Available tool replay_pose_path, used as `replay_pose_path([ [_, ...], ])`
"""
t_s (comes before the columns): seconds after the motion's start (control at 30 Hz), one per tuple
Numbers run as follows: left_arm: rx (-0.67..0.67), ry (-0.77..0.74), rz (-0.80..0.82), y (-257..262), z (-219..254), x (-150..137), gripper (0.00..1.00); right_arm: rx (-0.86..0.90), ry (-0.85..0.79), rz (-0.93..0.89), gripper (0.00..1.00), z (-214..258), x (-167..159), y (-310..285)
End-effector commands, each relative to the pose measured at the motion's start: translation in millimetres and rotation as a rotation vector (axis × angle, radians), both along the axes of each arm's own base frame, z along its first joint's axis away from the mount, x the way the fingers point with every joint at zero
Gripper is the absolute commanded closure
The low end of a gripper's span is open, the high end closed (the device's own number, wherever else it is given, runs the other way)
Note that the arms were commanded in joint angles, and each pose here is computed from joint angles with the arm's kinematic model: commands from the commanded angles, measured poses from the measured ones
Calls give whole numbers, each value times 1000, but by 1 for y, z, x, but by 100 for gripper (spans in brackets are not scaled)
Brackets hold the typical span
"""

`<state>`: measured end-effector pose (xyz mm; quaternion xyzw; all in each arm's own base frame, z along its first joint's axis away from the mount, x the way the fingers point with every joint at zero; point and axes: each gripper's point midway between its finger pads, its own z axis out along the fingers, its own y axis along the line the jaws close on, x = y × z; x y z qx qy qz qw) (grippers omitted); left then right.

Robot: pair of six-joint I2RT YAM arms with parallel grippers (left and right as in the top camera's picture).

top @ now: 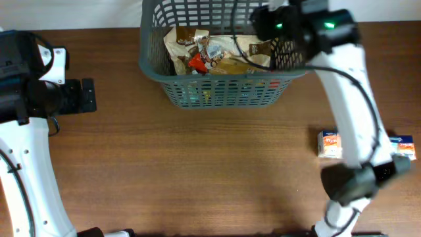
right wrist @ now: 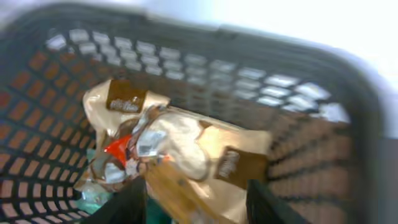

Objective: Pack container
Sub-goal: 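Carry the snack bag over the basket and open the right gripper, then move the right gripper back to the bar multi-pack box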

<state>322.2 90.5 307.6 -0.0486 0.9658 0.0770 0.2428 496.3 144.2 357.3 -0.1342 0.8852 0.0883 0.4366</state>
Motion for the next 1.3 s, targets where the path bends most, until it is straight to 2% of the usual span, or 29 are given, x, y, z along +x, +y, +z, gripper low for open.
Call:
replay_pose_path([
  [0.0, -17, -7, 10, 0, 1, 1, 1, -59, -132, -172, 50, 61, -28, -43],
  [0.13, -18, -7, 10, 0, 1, 1, 1, -47, -173, -223, 50, 89, -54, -68],
  [0.27, -17, -7, 10, 0, 1, 1, 1, 17, -205, -367, 50, 114, -80, -109],
  [0.37, -17, -7, 10, 0, 1, 1, 1, 95, -214, -505, 47, 128, -105, -144],
  [0.47, -17, -7, 10, 0, 1, 1, 1, 200, -146, -708, 46, 118, -134, -188],
  [0.53, -18, -7, 10, 0, 1, 1, 1, 257, -52, -875, 39, 96, -152, -221],
  [0.63, -17, -7, 10, 0, 1, 1, 1, 312, 121, -1098, 23, 51, -174, -259],
  [0.77, -17, -7, 10, 0, 1, 1, 1, 418, 305, -1286, 14, -7, -181, -290],
  [0.87, -17, -7, 10, 0, 1, 1, 1, 509, 400, -1425, 10, -54, -184, -314],
  [1.0, -18, -7, 10, 0, 1, 1, 1, 531, 532, -1528, 7, -120, -197, -331],
  [1.27, -17, -7, 10, 0, 1, 1, 1, 650, 717, -1567, 6, -244, -214, -321],
])
